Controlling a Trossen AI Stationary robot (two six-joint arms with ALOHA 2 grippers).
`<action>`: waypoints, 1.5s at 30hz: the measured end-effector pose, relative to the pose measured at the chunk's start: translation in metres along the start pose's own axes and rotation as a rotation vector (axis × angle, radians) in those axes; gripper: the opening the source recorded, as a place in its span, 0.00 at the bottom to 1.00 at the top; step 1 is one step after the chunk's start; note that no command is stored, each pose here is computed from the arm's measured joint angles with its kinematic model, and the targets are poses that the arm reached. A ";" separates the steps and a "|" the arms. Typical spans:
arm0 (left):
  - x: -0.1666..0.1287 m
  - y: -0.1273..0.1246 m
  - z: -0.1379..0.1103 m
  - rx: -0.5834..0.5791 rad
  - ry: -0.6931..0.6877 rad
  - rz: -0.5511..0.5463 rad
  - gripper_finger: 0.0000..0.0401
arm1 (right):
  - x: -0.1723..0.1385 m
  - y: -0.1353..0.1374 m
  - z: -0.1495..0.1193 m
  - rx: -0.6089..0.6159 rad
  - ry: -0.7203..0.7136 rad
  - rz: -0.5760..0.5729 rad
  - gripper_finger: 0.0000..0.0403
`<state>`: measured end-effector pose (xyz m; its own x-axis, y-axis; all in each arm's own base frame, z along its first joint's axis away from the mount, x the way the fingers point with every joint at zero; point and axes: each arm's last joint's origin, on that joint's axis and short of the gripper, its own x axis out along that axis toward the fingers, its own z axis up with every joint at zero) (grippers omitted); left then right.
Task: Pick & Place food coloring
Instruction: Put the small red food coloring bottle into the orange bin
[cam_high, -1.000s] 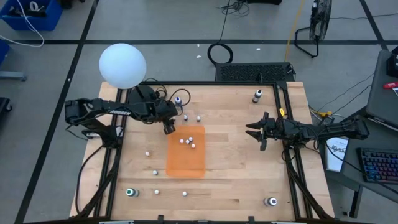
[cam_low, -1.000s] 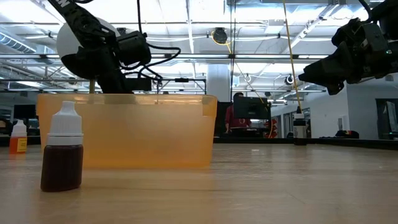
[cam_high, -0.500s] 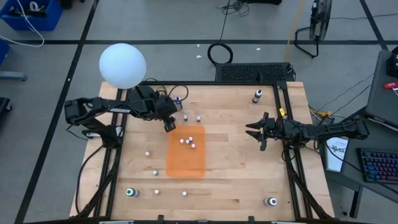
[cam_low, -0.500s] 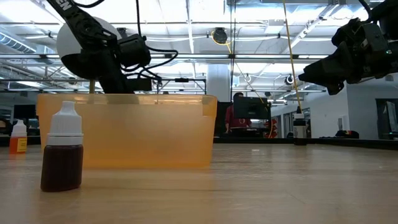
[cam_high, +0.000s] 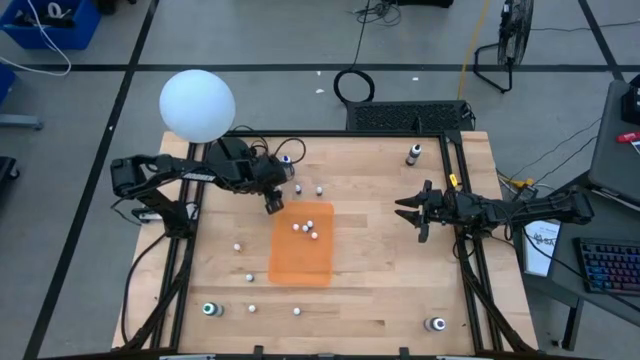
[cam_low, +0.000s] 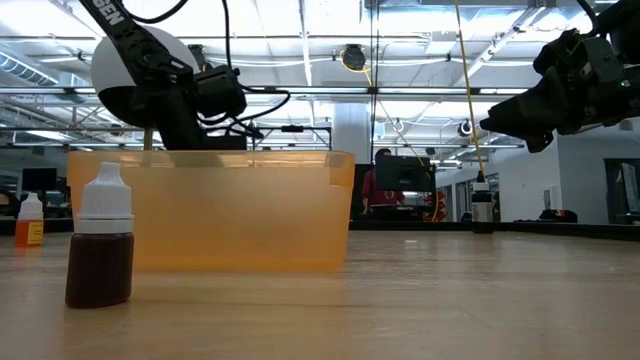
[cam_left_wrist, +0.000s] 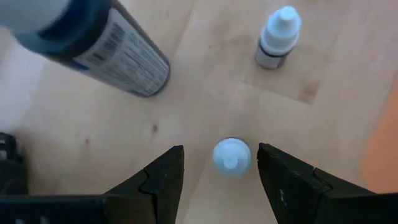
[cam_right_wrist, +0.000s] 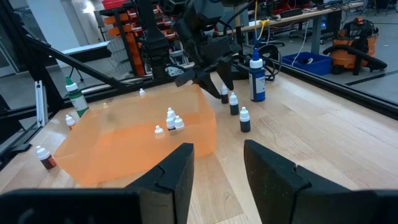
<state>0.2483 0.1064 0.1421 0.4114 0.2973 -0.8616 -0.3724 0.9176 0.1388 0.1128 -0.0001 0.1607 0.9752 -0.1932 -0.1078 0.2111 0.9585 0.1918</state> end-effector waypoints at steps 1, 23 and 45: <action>0.000 0.000 0.001 -0.001 -0.008 0.002 0.52 | 0.000 0.000 0.000 0.000 0.000 0.000 0.32; -0.001 0.000 0.001 0.024 -0.006 0.014 0.16 | 0.000 0.000 0.000 0.000 0.000 -0.001 0.32; -0.086 -0.046 0.011 0.055 -0.128 -0.051 0.16 | 0.000 0.000 0.000 0.000 0.000 -0.001 0.32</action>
<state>0.2390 0.0415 0.2155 0.5328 0.2783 -0.7992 -0.3040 0.9443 0.1261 0.1128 -0.0001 0.1607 0.9751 -0.1937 -0.1082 0.2116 0.9584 0.1917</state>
